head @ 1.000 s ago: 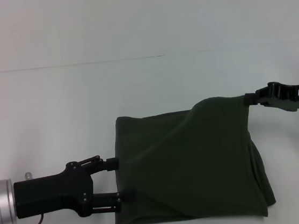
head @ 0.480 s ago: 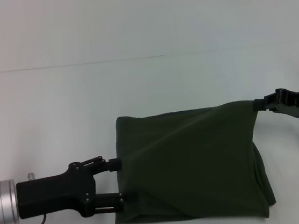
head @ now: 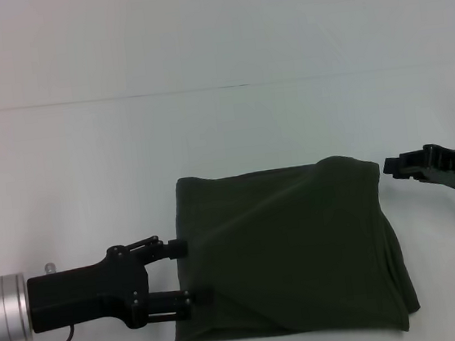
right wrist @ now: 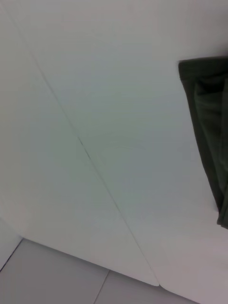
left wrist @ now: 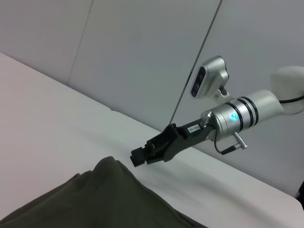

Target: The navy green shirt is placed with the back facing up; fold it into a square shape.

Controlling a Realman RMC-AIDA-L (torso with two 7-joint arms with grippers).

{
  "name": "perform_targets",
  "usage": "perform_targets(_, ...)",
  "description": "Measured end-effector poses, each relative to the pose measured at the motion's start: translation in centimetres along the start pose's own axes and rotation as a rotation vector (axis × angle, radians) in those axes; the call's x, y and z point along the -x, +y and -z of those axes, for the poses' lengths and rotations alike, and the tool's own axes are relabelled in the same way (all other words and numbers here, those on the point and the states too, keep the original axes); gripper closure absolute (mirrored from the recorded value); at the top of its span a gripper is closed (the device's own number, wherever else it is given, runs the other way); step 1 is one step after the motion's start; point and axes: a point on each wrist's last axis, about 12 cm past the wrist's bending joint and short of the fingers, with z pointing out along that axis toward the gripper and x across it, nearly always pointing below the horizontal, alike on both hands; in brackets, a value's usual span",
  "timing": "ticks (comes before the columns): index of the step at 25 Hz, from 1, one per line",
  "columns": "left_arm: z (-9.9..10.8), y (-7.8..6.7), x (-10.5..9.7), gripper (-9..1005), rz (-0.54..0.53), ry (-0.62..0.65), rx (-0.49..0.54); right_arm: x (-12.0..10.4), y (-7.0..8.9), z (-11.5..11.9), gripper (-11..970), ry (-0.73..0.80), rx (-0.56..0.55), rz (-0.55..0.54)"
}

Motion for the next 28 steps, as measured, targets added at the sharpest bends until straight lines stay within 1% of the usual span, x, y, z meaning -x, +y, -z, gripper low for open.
perform_targets(1,0.0,0.0,0.0,61,0.005,-0.002,0.002,-0.1,-0.1,0.1,868,-0.001,-0.001,0.006)
perform_targets(4,0.1,0.1,0.1,62,0.027,-0.016,0.013,-0.4,-0.4,0.8,722,-0.009,0.025,0.051)
perform_targets(5,0.2,0.2,0.2,62,0.035,-0.024,0.017,-0.5,-0.3,1.2,674,-0.018,0.051,0.078)
perform_targets(6,0.2,0.3,0.3,62,0.042,-0.031,0.022,-0.7,-0.1,2.0,625,-0.047,0.121,0.143)
perform_targets(7,0.3,0.3,0.4,62,0.048,-0.038,0.027,-0.9,0.1,2.4,582,-0.068,0.159,0.177)
perform_targets(8,0.4,0.4,0.5,62,0.053,-0.044,0.032,-0.9,0.1,2.4,539,-0.068,0.159,0.177)
perform_targets(11,0.6,0.6,0.9,62,0.080,-0.069,0.046,-1.8,0.4,3.4,410,-0.139,0.253,0.279)
perform_targets(13,0.6,0.8,1.1,62,0.111,-0.077,0.056,-2.5,0.6,3.5,365,-0.176,0.294,0.378)
perform_targets(15,0.4,1.2,1.5,62,0.155,-0.076,0.069,-3.3,1.0,3.3,320,-0.181,0.315,0.478)
perform_targets(17,0.2,1.7,2.1,62,0.203,-0.069,0.077,-4.2,1.4,2.6,275,-0.156,0.332,0.581)
perform_targets(21,-0.6,2.8,3.5,62,0.277,-0.026,0.105,-6.1,2.0,1.1,185,-0.089,0.355,0.750)
perform_targets(22,-0.9,3.1,3.9,62,0.288,-0.014,0.110,-6.5,2.1,0.9,163,-0.077,0.361,0.785)
perform_targets(23,-1.3,3.7,4.8,62,0.303,0.011,0.123,-6.9,2.1,0.6,145,-0.068,0.368,0.810)
perform_targets(24,-1.3,3.7,4.8,62,0.303,0.011,0.123,-7.2,2.1,0.5,127,-0.059,0.373,0.835)
perform_targets(26,-2.1,4.3,6.2,61,0.317,0.045,0.128,-7.8,2.0,0.3,91,-0.050,0.380,0.867)
perform_targets(28,-2.8,4.4,6.9,61,0.317,0.072,0.123,-8.2,1.8,0.3,55,-0.049,0.380,0.883)
